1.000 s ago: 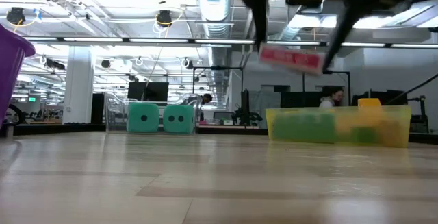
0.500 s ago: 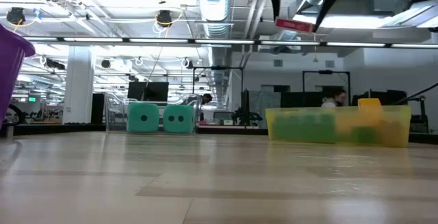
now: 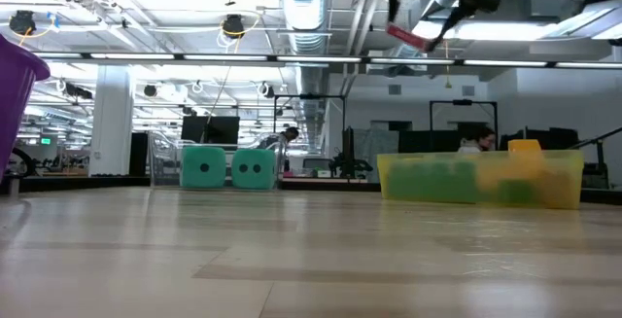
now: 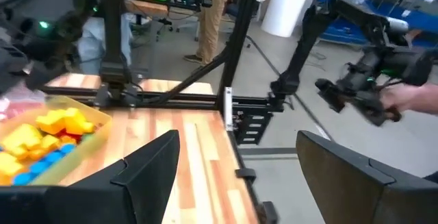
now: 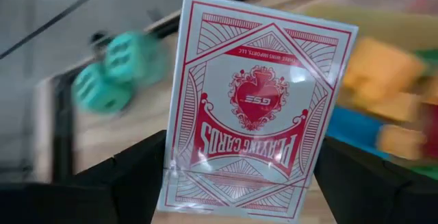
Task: Pick & Place Toys
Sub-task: Put the red deck of cards into the white bin
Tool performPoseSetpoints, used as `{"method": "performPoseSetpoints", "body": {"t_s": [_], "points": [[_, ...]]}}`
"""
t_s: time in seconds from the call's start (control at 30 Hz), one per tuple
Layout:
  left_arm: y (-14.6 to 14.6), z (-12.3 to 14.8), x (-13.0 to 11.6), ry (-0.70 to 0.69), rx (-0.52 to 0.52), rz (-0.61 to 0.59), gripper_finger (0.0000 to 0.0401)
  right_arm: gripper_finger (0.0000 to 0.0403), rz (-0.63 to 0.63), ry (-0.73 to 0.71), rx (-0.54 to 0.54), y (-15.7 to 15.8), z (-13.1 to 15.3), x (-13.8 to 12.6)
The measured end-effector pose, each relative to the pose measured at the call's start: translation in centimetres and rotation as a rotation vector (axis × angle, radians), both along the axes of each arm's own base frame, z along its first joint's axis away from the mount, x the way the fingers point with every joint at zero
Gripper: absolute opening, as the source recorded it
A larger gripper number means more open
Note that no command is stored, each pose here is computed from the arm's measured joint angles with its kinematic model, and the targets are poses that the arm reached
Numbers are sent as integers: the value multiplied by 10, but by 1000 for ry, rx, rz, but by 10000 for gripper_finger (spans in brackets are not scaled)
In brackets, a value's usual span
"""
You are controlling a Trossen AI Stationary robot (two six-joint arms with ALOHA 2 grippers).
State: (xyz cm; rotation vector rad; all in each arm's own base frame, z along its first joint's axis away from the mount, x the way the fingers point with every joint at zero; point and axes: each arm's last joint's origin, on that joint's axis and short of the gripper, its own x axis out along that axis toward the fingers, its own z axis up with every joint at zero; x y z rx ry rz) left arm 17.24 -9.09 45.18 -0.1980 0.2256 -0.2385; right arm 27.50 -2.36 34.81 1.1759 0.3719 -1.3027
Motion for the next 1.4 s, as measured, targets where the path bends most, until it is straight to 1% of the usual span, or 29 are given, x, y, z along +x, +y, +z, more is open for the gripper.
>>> {"method": "performPoseSetpoints", "body": {"t_s": [0.07, 0.23, 0.3, 0.47, 0.5, 0.57, 0.67, 0.77, 0.8, 0.9, 0.97, 1.03, 1.13, 1.27, 1.4], "points": [[1, 0, 0, -7, 21, 31, 287, 324, 79, -57, -13, 0, -3, 3], [5, -3, 2, -16, 58, 186, 287, 324, 358, -257, -56, 15, -2, 15], [8, -8, 5, -6, 100, 237, 287, 324, 448, -315, -68, 23, -2, 19], [13, -20, 13, 22, 138, 316, 287, 324, 660, -416, -112, 47, 3, 27], [14, -23, 16, 29, 169, 324, 287, 324, 705, -441, -114, 52, 4, 29], [14, -32, 22, 54, 271, 313, 287, 324, 791, -486, -106, 61, 7, 33], [10, -38, 30, 60, 421, 274, 287, 324, 893, -512, -83, 74, 6, 36], [5, -41, 40, 39, 550, 237, 287, 324, 991, -512, -18, 84, 2, 36], [3, -42, 43, 28, 598, 221, 287, 324, 1029, -537, 3, 87, 4, 36], [-6, -44, 49, -9, 766, 124, 287, 324, 1144, -592, 73, 99, 3, 42], [-13, -48, 55, -31, 832, 60, 287, 324, 1226, -619, 132, 108, -2, 47], [-18, -48, 60, -63, 829, 33, 287, 324, 1298, -701, 167, 116, -1, 55], [-24, -45, 62, -119, 778, -26, 287, 324, 1364, -794, 213, 124, -2, 64], [-27, -42, 62, -158, 646, -96, 287, 324, 1373, -870, 264, 130, -10, 79], [-28, -43, 62, -143, 533, -153, 287, 324, 1359, -938, 287, 134, -19, 93]]}}
